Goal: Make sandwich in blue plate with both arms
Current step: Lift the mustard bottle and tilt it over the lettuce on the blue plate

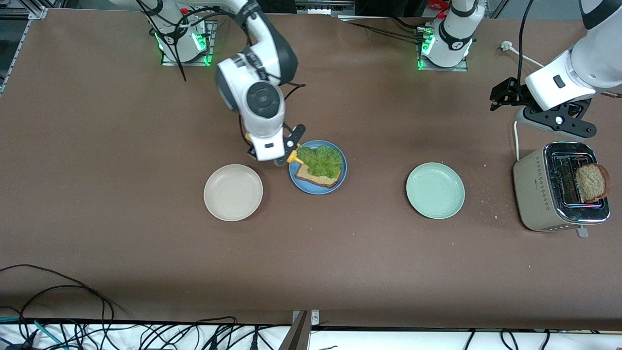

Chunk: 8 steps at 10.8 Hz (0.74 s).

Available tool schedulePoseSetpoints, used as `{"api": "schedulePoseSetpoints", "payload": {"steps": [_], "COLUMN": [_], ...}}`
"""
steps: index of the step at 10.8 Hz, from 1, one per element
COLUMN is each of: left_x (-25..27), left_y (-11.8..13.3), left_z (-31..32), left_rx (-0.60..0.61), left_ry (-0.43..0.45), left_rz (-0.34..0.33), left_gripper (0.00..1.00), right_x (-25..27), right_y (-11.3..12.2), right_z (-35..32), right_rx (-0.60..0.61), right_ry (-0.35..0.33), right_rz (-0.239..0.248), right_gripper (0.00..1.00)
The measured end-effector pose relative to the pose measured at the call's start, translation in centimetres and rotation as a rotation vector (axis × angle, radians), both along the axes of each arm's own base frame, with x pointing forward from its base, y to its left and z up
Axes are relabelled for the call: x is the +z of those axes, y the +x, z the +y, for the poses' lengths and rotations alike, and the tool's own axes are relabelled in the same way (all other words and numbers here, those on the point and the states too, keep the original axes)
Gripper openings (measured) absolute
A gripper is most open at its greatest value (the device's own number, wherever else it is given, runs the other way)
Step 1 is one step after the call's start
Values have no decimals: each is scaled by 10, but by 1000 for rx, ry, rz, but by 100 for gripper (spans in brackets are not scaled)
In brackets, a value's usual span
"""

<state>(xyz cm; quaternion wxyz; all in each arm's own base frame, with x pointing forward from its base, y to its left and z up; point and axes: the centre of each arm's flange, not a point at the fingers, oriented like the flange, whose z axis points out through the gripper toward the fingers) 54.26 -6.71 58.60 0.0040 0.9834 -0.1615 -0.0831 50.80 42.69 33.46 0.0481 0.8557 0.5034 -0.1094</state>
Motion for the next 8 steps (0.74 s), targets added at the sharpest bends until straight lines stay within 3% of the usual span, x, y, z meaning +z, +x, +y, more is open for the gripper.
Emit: {"api": "schedulePoseSetpoints", "payload": {"steps": [3,8], "left_x": [0,0], "left_y": [0,0], "left_z": [0,0], "left_rx": [0,0], "left_ry": [0,0], "left_rz": [0,0], "left_gripper": [100,100], "right_x": [-33,-55], "right_y": [-28,-34], "right_z": [34,28], "right_rx": [51,102], "right_ry": [-114,-266], "right_rz": [-43,-47], "right_gripper": [4,4]}}
